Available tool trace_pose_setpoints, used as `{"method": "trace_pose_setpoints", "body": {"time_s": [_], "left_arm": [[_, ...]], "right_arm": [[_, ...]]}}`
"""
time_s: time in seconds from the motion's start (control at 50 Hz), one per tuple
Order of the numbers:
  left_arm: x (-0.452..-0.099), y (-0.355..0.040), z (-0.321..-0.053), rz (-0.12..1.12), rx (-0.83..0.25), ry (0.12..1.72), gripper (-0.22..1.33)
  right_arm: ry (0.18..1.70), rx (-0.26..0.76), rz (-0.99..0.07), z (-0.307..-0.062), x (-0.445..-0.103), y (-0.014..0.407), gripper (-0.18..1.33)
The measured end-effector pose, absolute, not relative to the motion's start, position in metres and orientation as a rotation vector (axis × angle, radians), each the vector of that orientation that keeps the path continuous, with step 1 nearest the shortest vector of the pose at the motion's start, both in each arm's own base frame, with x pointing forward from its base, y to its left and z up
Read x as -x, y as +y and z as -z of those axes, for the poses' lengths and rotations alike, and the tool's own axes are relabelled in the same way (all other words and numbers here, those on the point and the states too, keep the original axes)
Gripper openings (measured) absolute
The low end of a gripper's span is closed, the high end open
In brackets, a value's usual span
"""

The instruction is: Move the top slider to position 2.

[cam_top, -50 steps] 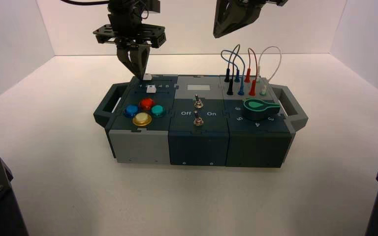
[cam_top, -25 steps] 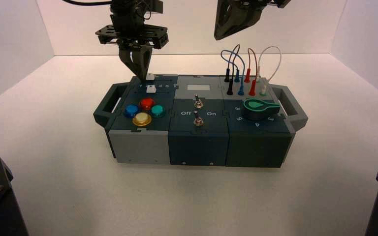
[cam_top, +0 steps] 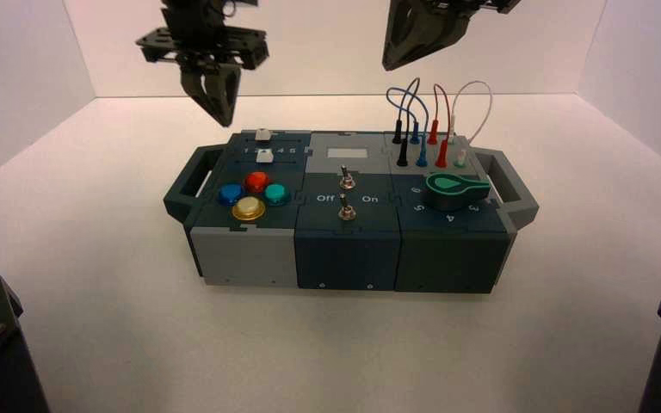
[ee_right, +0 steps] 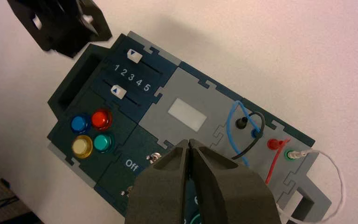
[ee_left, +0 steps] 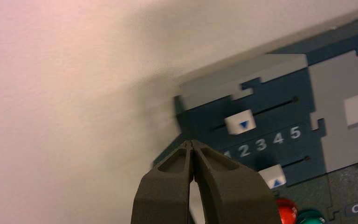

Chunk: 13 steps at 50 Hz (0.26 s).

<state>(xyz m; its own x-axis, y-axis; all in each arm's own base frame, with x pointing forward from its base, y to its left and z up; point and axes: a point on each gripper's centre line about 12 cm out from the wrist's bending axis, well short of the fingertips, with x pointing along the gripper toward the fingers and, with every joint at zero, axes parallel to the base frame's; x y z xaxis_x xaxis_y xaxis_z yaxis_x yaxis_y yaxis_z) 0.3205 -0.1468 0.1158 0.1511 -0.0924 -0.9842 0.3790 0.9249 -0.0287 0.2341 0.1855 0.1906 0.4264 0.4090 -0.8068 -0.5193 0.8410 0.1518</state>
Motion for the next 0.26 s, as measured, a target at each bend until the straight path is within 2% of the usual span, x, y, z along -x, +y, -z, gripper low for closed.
{"method": "trace_pose_setpoints", "body": {"time_s": [0.26], "left_arm": [[-0.3182, -0.1470, -0.1256, 0.350, -0.241, 1.350, -0.17]], "right_arm": [[0.967, 0.131, -0.583, -0.1901, -0.2257, 0.1790, -0.14]]}}
